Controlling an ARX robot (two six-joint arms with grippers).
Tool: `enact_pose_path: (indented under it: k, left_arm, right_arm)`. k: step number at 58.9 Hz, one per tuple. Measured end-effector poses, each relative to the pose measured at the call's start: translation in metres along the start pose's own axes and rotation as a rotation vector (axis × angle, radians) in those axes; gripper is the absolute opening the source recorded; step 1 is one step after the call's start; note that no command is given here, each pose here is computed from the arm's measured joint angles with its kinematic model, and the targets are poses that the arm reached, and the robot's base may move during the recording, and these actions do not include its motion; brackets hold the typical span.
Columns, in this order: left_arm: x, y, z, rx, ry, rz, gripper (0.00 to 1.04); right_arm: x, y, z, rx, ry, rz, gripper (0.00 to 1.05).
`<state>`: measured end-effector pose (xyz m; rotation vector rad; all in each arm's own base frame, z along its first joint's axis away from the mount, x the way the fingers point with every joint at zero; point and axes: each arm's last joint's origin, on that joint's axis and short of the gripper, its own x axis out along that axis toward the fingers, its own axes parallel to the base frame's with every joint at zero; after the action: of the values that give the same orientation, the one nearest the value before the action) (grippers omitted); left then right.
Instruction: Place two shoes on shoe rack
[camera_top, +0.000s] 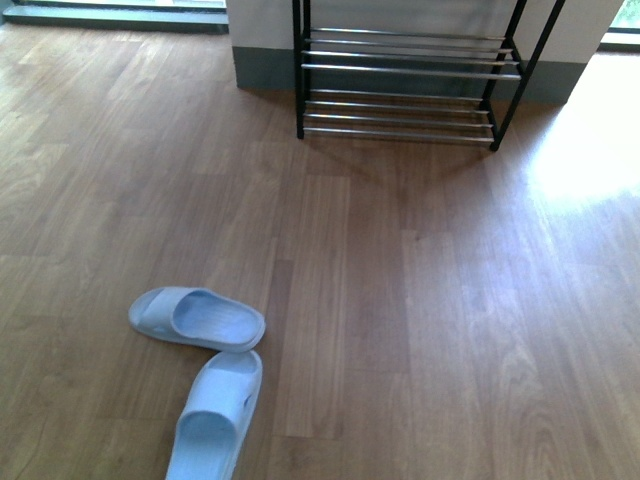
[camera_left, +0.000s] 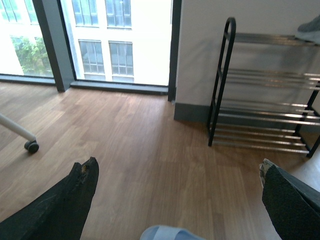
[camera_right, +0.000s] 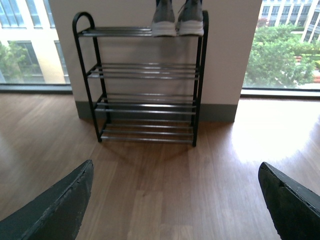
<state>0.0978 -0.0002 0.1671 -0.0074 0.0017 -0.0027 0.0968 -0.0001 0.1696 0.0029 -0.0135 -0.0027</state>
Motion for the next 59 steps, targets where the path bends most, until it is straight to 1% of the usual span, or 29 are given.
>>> enact_pose_path:
  k: [59]
  left_arm:
    - [0.0, 0.0001, 0.0, 0.0, 0.0, 0.003, 0.95]
  right_arm:
    - [-0.0001, 0.0002, 0.0001, 0.0, -0.002, 0.005, 0.96]
